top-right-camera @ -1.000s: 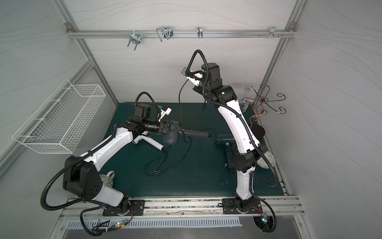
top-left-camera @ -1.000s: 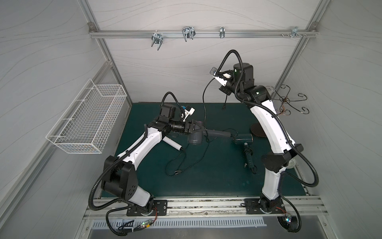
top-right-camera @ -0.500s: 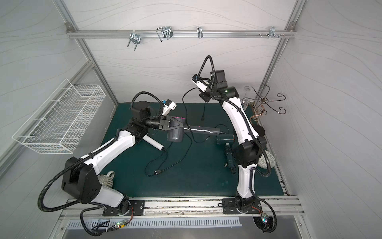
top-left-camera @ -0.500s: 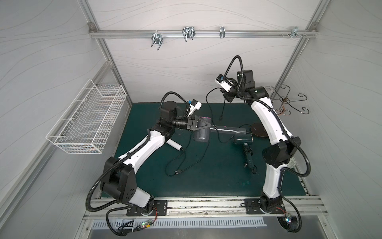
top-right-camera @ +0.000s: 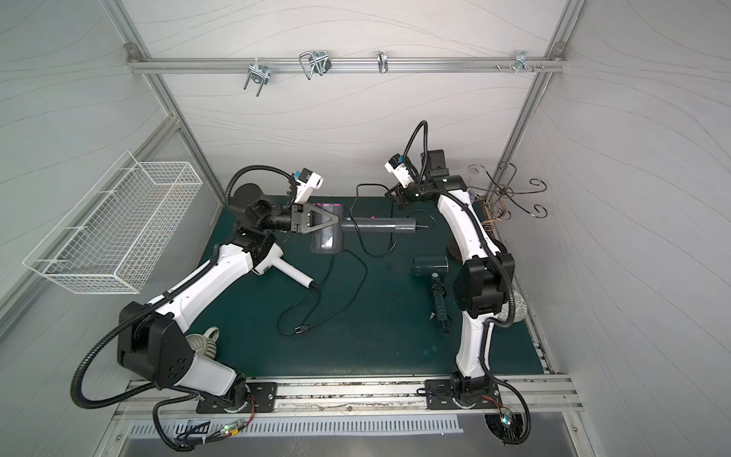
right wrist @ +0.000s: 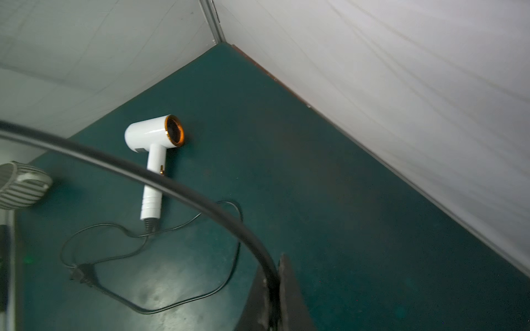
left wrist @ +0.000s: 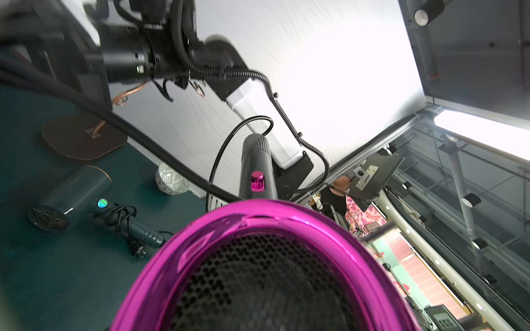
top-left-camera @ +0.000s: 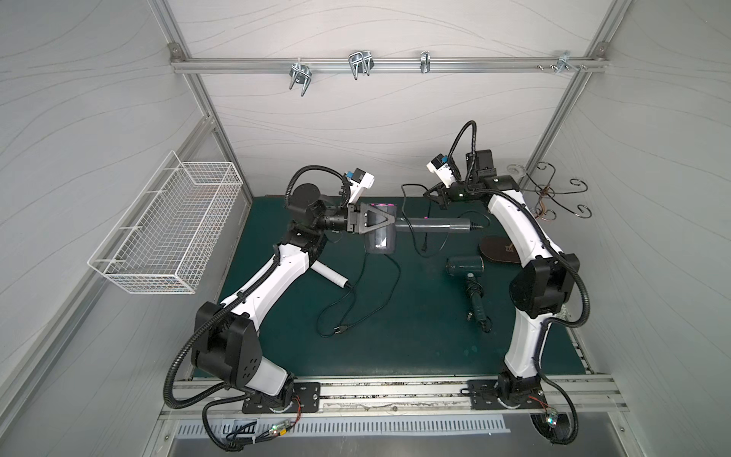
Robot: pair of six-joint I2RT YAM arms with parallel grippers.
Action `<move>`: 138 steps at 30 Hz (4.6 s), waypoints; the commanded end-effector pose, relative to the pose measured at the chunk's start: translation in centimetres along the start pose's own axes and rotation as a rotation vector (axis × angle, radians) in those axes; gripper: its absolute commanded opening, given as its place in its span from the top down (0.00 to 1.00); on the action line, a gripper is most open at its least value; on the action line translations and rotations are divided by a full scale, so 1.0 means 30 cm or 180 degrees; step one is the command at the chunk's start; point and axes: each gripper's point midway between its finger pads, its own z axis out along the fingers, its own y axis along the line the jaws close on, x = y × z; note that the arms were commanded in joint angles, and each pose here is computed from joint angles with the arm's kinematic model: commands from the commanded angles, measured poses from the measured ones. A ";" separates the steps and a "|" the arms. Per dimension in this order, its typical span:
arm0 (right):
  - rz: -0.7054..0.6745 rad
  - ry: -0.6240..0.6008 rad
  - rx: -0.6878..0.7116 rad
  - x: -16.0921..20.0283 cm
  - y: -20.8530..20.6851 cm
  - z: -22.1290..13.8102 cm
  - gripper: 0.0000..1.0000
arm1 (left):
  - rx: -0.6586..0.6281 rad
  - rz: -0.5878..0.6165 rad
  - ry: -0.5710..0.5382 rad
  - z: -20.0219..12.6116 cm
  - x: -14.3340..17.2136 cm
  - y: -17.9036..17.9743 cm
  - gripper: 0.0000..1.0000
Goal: Wrap the cord around the hair dryer
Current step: Wrap the power cord around the hair dryer.
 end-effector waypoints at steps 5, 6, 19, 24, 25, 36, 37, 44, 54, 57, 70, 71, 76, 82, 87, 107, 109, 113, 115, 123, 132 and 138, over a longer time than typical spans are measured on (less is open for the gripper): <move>0.0291 -0.0179 -0.0316 -0.006 0.126 -0.042 1.00 | 0.0143 0.0532 -0.0306 -0.043 -0.153 -0.138 1.00; 0.0315 -0.0163 -0.0319 0.004 0.137 -0.039 1.00 | 0.0124 0.0536 -0.0345 -0.051 -0.166 -0.133 1.00; 0.0374 -0.0094 -0.0509 0.119 0.376 -0.037 1.00 | -0.0273 0.0530 -0.1205 -0.279 -0.377 -0.017 1.00; 0.0212 0.0031 -0.0549 0.144 0.471 -0.023 1.00 | -0.0408 0.0503 -0.1399 -0.340 -0.411 0.027 1.00; 0.0171 0.0060 -0.0539 0.146 0.490 -0.021 1.00 | -0.0443 0.0499 -0.1430 -0.353 -0.416 0.039 1.00; -0.0457 0.0085 -0.0392 0.054 0.614 -0.143 1.00 | -0.1037 0.0316 -0.1672 -0.505 -0.414 0.240 1.00; -0.0518 0.0073 -0.0386 0.038 0.627 -0.156 1.00 | -0.1081 0.0299 -0.1678 -0.512 -0.411 0.258 1.00; -0.0848 -0.0014 -0.0451 -0.052 0.721 -0.228 1.00 | -0.1279 0.0194 -0.1712 -0.543 -0.400 0.344 1.00; -0.1165 -0.0296 -0.0327 -0.186 0.765 -0.348 1.00 | -0.1597 0.0052 -0.1773 -0.598 -0.357 0.446 1.00; -0.1271 -0.0362 -0.0278 -0.218 0.781 -0.387 1.00 | -0.1694 0.0009 -0.1811 -0.624 -0.351 0.476 1.00; -0.1648 -0.0662 -0.0138 -0.330 0.863 -0.513 1.00 | -0.2032 -0.0263 -0.1928 -0.716 -0.313 0.589 1.00; -0.1673 -0.0690 -0.0117 -0.337 0.867 -0.525 1.00 | -0.2043 -0.0278 -0.1935 -0.722 -0.311 0.596 1.00; -0.1771 -0.0739 0.0076 -0.352 0.852 -0.562 1.00 | -0.2086 -0.0344 -0.1957 -0.742 -0.297 0.620 1.00; -0.1851 -0.0900 0.0226 -0.393 0.851 -0.619 1.00 | -0.2132 -0.0405 -0.1939 -0.751 -0.280 0.647 1.00; -0.1967 -0.1049 0.0281 -0.444 0.862 -0.650 1.00 | -0.2153 -0.0455 -0.1880 -0.736 -0.254 0.668 1.00; -0.2253 -0.1232 0.1174 -0.661 0.552 -0.505 1.00 | -0.1415 -0.0682 -0.0101 -0.186 0.260 0.433 1.00; -0.2213 -0.1222 0.1202 -0.665 0.513 -0.484 1.00 | -0.1249 -0.0677 0.0022 -0.148 0.289 0.389 1.00; -0.2018 -0.1133 0.1204 -0.644 0.404 -0.428 1.00 | -0.0916 -0.0557 0.0219 -0.082 0.308 0.278 1.00; -0.1898 -0.1066 0.1160 -0.620 0.350 -0.391 1.00 | -0.0741 -0.0490 0.0282 -0.055 0.298 0.218 1.00; -0.1157 -0.0712 0.0818 -0.434 0.115 -0.223 1.00 | -0.0123 -0.0130 0.0339 0.026 0.201 -0.013 1.00; -0.0403 -0.0382 0.0230 -0.204 0.055 -0.079 1.00 | 0.0257 0.0369 0.0135 0.052 0.027 -0.196 1.00; -0.0151 -0.0356 0.0113 -0.127 0.065 -0.074 1.00 | 0.0262 0.0574 -0.0075 0.017 -0.084 -0.232 1.00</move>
